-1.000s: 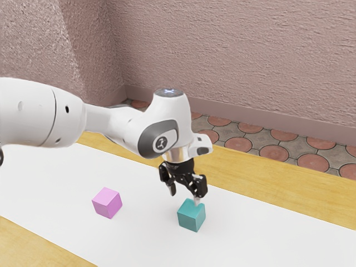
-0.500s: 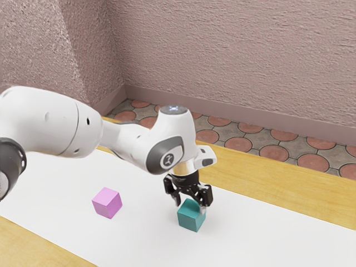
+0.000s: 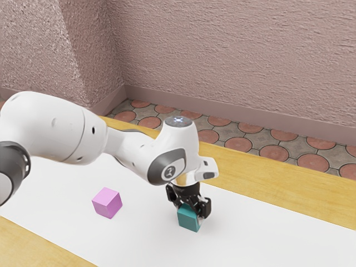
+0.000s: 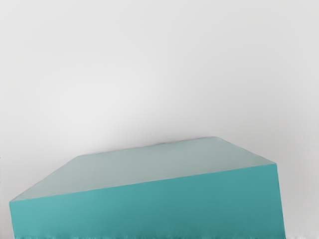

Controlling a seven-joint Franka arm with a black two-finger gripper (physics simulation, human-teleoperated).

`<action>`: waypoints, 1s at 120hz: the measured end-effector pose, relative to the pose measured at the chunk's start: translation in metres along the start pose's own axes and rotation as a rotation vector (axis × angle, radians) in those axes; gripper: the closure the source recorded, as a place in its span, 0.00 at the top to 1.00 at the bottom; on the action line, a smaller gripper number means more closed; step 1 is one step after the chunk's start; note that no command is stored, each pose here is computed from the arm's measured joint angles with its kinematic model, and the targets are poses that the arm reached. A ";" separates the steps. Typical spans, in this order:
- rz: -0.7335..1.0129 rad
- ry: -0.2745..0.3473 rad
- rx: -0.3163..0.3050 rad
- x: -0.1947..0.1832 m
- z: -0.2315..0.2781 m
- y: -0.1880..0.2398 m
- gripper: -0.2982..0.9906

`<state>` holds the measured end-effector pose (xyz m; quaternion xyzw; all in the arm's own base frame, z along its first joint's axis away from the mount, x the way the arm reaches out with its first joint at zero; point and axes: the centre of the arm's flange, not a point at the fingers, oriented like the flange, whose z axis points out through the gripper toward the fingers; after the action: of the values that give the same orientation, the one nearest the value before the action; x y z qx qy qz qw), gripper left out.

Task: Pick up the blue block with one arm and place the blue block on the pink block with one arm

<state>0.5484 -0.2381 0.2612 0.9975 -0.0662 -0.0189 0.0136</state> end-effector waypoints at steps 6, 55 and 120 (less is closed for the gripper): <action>0.007 0.000 0.001 0.000 0.000 0.000 0.62; -0.009 0.080 -0.020 0.008 -0.069 -0.032 0.52; -0.133 -0.019 0.058 -0.085 -0.108 -0.199 0.52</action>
<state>0.4943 -0.0273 0.3663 0.9995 -0.0002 -0.0275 -0.0171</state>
